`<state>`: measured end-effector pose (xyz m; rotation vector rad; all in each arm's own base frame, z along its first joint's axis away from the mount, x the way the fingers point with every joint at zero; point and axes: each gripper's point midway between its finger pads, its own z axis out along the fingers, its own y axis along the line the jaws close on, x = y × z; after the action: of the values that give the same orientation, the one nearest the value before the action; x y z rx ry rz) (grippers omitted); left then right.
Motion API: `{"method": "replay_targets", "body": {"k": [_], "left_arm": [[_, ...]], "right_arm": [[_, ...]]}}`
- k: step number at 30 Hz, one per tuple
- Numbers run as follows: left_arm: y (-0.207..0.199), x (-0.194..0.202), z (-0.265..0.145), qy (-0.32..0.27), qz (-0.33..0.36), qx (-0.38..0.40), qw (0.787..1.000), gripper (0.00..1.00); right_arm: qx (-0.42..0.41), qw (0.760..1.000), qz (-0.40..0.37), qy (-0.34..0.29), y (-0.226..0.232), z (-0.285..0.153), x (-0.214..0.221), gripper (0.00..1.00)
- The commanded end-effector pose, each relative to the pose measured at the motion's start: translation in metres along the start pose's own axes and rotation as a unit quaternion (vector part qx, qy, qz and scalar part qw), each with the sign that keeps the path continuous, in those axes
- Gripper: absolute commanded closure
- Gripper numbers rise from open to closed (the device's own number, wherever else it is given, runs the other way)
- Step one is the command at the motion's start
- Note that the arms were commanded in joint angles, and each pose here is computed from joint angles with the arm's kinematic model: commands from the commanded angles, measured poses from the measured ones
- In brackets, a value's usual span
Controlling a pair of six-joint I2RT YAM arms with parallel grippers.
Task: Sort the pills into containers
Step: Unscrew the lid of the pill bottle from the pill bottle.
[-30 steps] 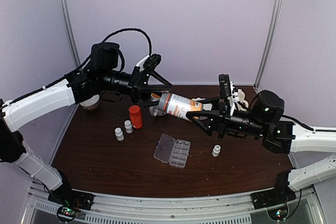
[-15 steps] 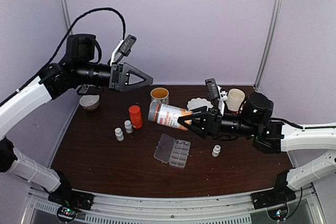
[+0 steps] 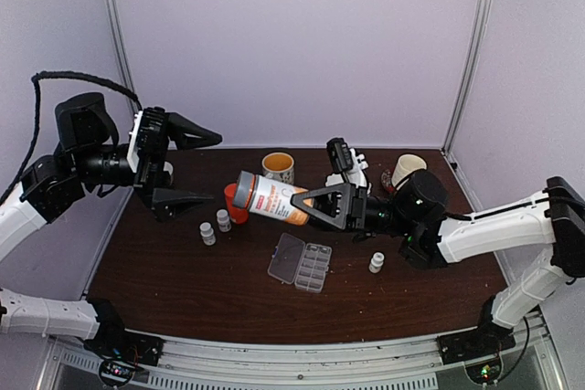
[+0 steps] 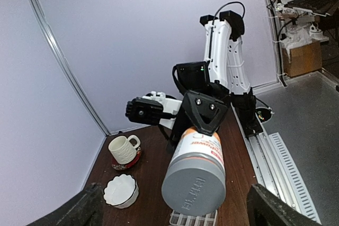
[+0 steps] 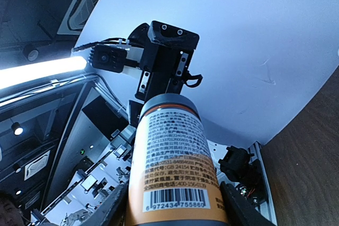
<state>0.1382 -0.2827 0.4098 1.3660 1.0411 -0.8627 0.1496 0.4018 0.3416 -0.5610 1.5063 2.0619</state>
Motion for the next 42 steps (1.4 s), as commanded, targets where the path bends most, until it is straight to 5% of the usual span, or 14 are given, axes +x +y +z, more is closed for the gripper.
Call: {"method": "replay_targets", "body": {"k": [1,17,29,42], "left_arm": [[-0.011,0.001,0.000,-0.004,0.067,0.036,0.997,0.02],[-0.019,0.021,0.004,0.051,0.052,0.064,0.995,0.02],[-0.004,0.003,0.013,0.037,0.073,0.043,0.996,0.03],[-0.006,0.006,0.023,0.066,0.070,0.042,0.995,0.18]], "right_arm": [[-0.147,0.989,0.014,-0.027,0.050,0.000,-0.018,1.00],[-0.166,0.986,0.020,-0.022,0.031,0.019,-0.017,1.00],[-0.156,0.987,0.025,-0.021,0.022,0.022,-0.015,1.00],[-0.145,0.989,0.027,-0.018,0.014,0.024,-0.013,1.00]]}}
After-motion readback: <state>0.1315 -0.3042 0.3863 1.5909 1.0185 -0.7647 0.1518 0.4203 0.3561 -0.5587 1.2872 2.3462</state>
